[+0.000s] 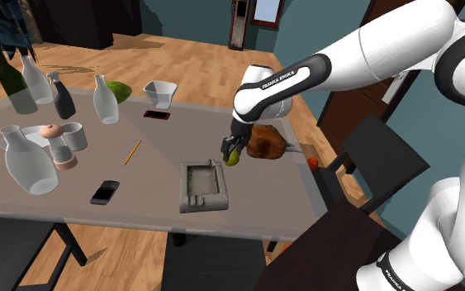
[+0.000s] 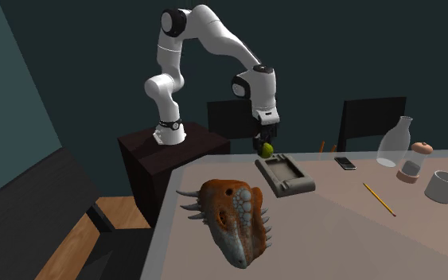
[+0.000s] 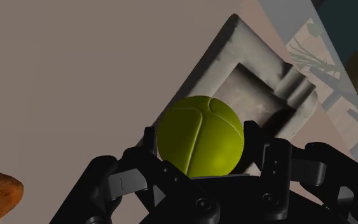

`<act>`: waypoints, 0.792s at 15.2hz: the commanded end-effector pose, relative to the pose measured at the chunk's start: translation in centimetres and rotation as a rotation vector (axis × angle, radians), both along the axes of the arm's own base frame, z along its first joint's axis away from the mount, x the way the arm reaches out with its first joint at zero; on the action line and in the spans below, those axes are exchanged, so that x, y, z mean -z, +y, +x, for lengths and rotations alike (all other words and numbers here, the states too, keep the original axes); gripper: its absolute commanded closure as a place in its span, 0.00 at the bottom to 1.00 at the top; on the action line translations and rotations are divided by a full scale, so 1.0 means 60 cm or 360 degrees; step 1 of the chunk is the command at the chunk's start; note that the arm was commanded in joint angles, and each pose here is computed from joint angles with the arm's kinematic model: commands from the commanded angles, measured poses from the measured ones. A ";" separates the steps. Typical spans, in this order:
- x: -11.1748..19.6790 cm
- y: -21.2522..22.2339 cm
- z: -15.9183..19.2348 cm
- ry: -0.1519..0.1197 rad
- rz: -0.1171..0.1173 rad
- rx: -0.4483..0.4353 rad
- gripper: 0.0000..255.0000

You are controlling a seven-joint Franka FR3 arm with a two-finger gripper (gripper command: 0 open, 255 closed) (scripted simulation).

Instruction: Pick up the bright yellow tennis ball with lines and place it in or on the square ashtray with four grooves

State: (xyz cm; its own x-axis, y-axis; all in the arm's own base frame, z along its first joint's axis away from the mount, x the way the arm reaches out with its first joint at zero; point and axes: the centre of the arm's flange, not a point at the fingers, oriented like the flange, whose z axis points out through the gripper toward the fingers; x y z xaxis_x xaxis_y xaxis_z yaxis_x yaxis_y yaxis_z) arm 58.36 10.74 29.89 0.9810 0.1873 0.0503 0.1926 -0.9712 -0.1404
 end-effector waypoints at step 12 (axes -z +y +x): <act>0.045 0.154 0.082 0.0000 0.0001 0.0002 1.00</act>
